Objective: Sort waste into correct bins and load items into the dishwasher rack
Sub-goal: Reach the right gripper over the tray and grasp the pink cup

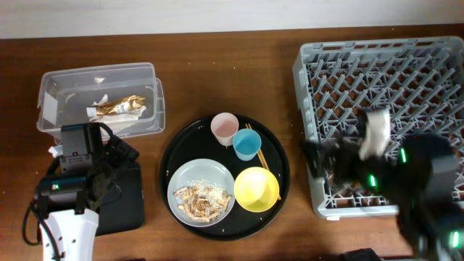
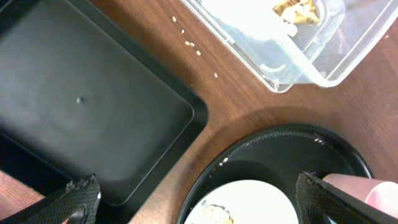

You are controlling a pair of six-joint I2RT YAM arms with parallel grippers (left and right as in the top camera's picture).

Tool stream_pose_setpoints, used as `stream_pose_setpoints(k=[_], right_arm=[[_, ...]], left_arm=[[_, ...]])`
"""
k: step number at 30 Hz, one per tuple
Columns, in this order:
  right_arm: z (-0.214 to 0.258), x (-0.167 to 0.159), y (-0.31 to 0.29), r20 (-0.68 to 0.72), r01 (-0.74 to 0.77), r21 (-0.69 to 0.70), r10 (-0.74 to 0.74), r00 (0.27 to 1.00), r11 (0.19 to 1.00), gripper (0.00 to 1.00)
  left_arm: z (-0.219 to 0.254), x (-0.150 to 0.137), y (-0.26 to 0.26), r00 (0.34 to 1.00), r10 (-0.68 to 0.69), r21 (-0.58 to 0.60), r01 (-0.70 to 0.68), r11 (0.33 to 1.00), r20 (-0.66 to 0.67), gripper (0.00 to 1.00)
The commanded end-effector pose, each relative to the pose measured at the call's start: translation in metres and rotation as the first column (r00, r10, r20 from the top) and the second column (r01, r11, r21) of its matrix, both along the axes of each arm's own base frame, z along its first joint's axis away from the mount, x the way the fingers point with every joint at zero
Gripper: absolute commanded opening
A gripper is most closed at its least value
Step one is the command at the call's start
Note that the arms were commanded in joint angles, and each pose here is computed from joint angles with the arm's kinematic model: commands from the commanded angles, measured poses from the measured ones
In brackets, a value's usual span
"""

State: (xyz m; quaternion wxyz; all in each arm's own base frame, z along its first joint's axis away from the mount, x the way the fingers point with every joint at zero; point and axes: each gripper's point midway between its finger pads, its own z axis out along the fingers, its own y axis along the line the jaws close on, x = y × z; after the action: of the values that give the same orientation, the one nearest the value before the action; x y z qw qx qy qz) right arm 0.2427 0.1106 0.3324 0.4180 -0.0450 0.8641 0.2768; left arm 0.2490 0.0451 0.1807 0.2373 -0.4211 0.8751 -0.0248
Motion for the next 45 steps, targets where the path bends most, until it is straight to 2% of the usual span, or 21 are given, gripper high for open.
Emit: stream_pose_setpoints(k=[1, 5, 8, 13, 16, 17, 18, 19, 20, 21, 22, 25, 30, 36, 39, 45], right_arm=[[0.008, 0.036, 0.025, -0.056, -0.096, -0.206, 0.086, 0.995, 0.974, 0.98], [-0.023, 0.065, 0.077, -0.196, -0.179, -0.474, 0.095, 0.976, 0.862, 0.98], [-0.062, 0.084, 0.122, -0.260, -0.251, -0.584, 0.115, 0.959, 0.772, 0.98], [-0.131, 0.105, 0.172, -0.356, -0.343, -0.602, 0.143, 0.924, 0.721, 0.98], [-0.159, 0.109, 0.189, -0.411, -0.398, -0.562, 0.172, 0.895, 0.725, 0.98], [-0.166, 0.107, 0.199, -0.430, -0.426, -0.524, 0.202, 0.880, 0.737, 0.96], [-0.167, 0.106, 0.205, -0.436, -0.439, -0.505, 0.220, 0.873, 0.743, 0.79], [-0.168, 0.105, 0.210, -0.437, -0.449, -0.486, 0.236, 0.868, 0.750, 0.71], [-0.170, 0.107, 0.215, -0.432, -0.452, -0.476, 0.248, 0.867, 0.754, 0.71], [-0.172, 0.110, 0.219, -0.424, -0.450, -0.476, 0.252, 0.870, 0.756, 0.77], [-0.177, 0.113, 0.220, -0.419, -0.444, -0.482, 0.247, 0.874, 0.755, 0.76], [-0.195, 0.119, 0.221, -0.432, -0.442, -0.503, 0.227, 0.873, 0.743, 0.62], [-0.229, 0.126, 0.224, -0.463, -0.456, -0.526, 0.208, 0.862, 0.718, 0.59], [-0.247, 0.133, 0.216, -0.464, -0.435, -0.580, 0.159, 0.871, 0.689, 0.59], [-0.252, 0.132, 0.216, -0.475, -0.435, -0.581, 0.148, 0.868, 0.688, 0.45], [-0.257, 0.130, 0.214, -0.481, -0.439, -0.582, 0.145, 0.865, 0.684, 0.37]], left_arm=[[0.002, -0.001, 0.004, 1.000, 0.001, 0.019, -0.001, 1.000, 0.003, 0.99], [0.002, -0.001, 0.004, 1.000, 0.001, 0.019, -0.001, 1.000, 0.003, 0.99], [0.002, -0.001, 0.004, 1.000, 0.001, 0.019, -0.001, 1.000, 0.003, 0.99], [0.002, -0.001, 0.004, 1.000, 0.001, 0.019, -0.001, 1.000, 0.003, 0.99], [0.002, -0.001, 0.004, 1.000, 0.001, 0.019, -0.001, 1.000, 0.003, 0.99], [0.002, -0.001, 0.004, 1.000, 0.001, 0.019, -0.001, 1.000, 0.003, 0.99], [0.002, -0.001, 0.004, 1.000, 0.001, 0.019, -0.001, 1.000, 0.003, 0.99], [0.002, -0.001, 0.004, 1.000, 0.001, 0.019, -0.001, 1.000, 0.003, 0.99], [0.002, -0.001, 0.004, 1.000, 0.001, 0.019, -0.001, 1.000, 0.003, 1.00], [0.001, -0.001, 0.004, 1.000, 0.001, 0.019, -0.001, 1.000, 0.003, 0.99], [0.002, -0.001, 0.004, 1.000, 0.001, 0.019, -0.001, 1.000, 0.003, 0.99], [0.002, -0.001, 0.004, 1.000, 0.001, 0.019, -0.001, 1.000, 0.003, 0.99], [0.002, -0.001, 0.004, 1.000, 0.001, 0.019, -0.001, 1.000, 0.003, 0.99], [0.002, -0.001, 0.004, 1.000, 0.001, 0.019, -0.001, 1.000, 0.003, 0.99], [0.002, -0.001, 0.004, 1.000, 0.001, 0.019, -0.001, 1.000, 0.003, 0.99], [0.002, -0.001, 0.004, 1.000, 0.001, 0.019, -0.001, 1.000, 0.003, 0.99]])
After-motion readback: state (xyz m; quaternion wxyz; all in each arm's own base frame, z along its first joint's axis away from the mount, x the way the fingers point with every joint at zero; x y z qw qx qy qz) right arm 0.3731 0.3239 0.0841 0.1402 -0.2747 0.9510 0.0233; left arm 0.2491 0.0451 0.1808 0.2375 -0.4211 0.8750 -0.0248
